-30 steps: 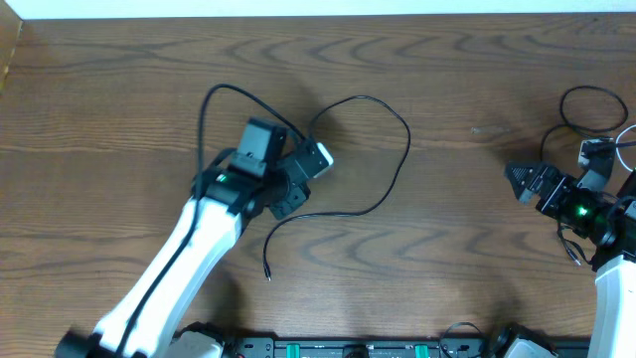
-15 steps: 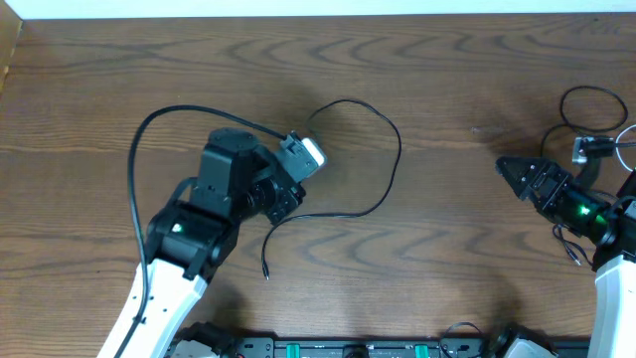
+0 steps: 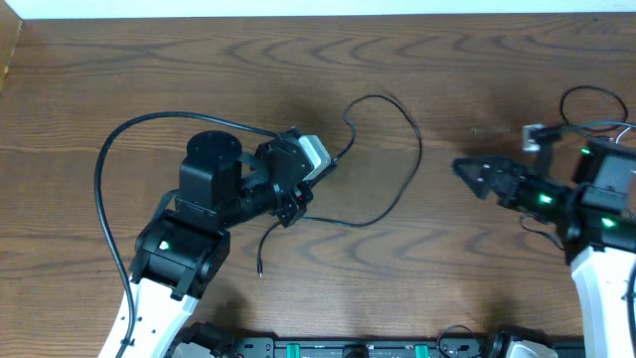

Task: Untangle cables
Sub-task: 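Grasp the black cable with the right gripper beside the left gripper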

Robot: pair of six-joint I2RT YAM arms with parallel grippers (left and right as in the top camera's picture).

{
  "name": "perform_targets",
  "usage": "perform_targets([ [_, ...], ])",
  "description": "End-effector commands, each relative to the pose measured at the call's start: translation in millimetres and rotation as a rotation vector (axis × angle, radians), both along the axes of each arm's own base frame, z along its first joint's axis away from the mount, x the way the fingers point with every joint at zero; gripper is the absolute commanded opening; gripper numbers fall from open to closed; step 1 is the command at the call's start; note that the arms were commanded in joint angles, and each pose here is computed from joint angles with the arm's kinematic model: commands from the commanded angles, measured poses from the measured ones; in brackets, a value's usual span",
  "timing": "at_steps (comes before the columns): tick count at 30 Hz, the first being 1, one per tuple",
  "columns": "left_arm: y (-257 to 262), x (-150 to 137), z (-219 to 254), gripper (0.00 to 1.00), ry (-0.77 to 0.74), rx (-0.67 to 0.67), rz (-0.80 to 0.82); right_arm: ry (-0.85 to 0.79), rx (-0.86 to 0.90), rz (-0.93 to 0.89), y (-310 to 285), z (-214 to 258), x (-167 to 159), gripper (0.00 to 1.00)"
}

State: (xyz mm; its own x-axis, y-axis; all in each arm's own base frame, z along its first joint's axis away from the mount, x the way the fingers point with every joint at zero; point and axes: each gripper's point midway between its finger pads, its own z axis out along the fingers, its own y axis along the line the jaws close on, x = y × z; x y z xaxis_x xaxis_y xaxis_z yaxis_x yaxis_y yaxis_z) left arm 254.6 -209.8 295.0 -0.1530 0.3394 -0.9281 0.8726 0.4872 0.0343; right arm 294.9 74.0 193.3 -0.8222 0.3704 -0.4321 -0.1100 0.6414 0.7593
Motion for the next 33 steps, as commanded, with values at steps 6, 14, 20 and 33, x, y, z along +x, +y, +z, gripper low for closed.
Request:
perform_targets([
  [6, -13, -30, 32, 0.07, -0.025, -0.106, -0.151, -0.115, -0.093, 0.189, 58, -17, 24, 0.99],
  [14, -15, -58, 51, 0.08, -0.057, -0.162, -0.256, -0.133, -0.317, 0.204, 78, -68, 51, 0.98],
  [20, -13, -66, 54, 0.07, -0.056, -0.168, -0.263, -0.189, -0.397, 0.144, 75, -76, 74, 0.97],
  [33, -7, -46, 41, 0.07, -0.022, -0.127, -0.149, -0.250, -0.352, 0.244, 90, -68, 67, 0.97],
])
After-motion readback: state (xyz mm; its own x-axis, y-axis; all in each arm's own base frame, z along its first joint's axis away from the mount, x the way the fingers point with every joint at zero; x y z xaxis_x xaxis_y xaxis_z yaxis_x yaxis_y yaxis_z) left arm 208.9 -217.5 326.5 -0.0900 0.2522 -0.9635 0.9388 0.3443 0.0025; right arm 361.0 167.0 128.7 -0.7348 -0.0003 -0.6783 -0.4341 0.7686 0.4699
